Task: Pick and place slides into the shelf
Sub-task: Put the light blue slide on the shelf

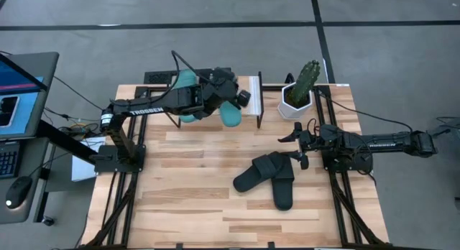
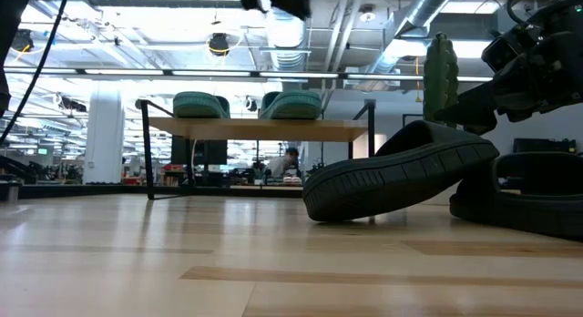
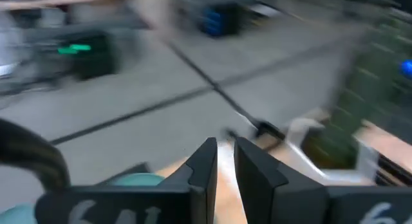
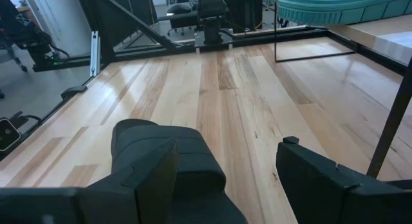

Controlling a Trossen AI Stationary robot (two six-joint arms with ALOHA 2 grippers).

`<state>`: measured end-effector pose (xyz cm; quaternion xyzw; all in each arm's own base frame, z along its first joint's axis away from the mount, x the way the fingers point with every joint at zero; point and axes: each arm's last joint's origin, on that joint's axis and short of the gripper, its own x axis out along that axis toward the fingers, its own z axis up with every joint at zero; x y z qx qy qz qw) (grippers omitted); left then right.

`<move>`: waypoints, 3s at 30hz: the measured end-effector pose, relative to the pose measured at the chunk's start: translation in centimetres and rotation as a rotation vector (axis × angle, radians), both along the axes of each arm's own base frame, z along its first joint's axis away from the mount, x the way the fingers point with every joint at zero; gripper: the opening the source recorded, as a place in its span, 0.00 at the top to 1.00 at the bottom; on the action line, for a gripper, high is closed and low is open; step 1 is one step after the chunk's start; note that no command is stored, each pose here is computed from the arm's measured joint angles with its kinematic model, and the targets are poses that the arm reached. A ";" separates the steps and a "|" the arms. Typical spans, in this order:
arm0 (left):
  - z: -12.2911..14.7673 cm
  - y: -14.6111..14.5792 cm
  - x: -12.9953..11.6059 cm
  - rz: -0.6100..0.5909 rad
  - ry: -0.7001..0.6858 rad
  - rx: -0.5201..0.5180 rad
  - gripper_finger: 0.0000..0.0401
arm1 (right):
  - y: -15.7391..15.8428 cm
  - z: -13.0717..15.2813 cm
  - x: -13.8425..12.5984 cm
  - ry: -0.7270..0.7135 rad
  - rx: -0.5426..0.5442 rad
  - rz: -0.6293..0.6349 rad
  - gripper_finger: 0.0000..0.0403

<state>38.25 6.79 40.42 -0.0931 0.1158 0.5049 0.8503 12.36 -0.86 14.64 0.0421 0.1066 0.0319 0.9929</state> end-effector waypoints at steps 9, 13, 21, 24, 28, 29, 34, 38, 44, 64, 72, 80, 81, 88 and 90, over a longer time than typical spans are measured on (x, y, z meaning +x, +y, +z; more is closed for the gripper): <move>-0.9 2.6 -2.9 0.387 -0.483 -0.356 0.89 | 0.0 0.0 0.0 0.000 0.000 0.000 0.38; -0.6 3.6 -0.9 0.253 -0.688 -0.538 0.89 | 0.0 0.0 0.0 0.000 0.000 0.000 0.38; -0.3 5.5 3.2 -0.106 -0.896 -0.607 0.89 | 0.0 0.0 0.0 0.000 0.000 0.000 0.38; -1.6 6.4 4.0 -0.101 -0.917 -0.692 0.89 | 0.0 0.0 0.0 0.000 0.000 0.000 0.38; -3.6 7.7 3.8 0.012 -0.895 -0.852 0.89 | 0.0 0.0 0.0 0.005 0.001 0.000 0.38; -4.0 8.1 3.6 0.043 -0.880 -0.879 0.89 | 0.0 0.0 0.0 0.001 0.000 0.000 0.38; -4.8 9.7 2.9 0.097 -0.827 -0.895 0.89 | 0.0 -0.1 0.0 0.007 0.001 0.000 0.38; -4.9 10.7 2.4 0.104 -0.799 -0.874 0.89 | 0.0 -0.1 0.0 0.008 0.001 0.000 0.38; -5.5 11.3 1.9 0.127 -0.722 -0.873 0.89 | 0.0 -0.1 0.0 0.007 0.001 0.000 0.38; -1.9 3.3 -1.1 0.432 -0.352 -0.693 0.89 | 0.0 -0.1 0.0 0.008 0.001 0.000 0.38; -3.6 -3.9 -0.4 0.438 -0.361 -0.679 0.89 | 0.0 -0.1 0.0 0.008 0.001 0.000 0.38; -5.8 -5.7 0.0 0.464 -0.346 -0.847 0.89 | 0.0 -0.1 0.0 0.007 0.001 0.000 0.38; -6.2 -5.8 0.0 0.473 -0.344 -0.849 0.89 | 0.0 -0.1 0.0 0.008 0.001 0.000 0.38; -8.1 -6.0 -0.4 0.532 -0.315 -0.749 0.89 | 0.0 -0.1 0.0 0.007 0.001 0.000 0.38; -8.7 -5.8 -0.4 0.542 -0.297 -0.728 0.89 | 0.0 -0.1 0.0 0.008 0.001 0.000 0.38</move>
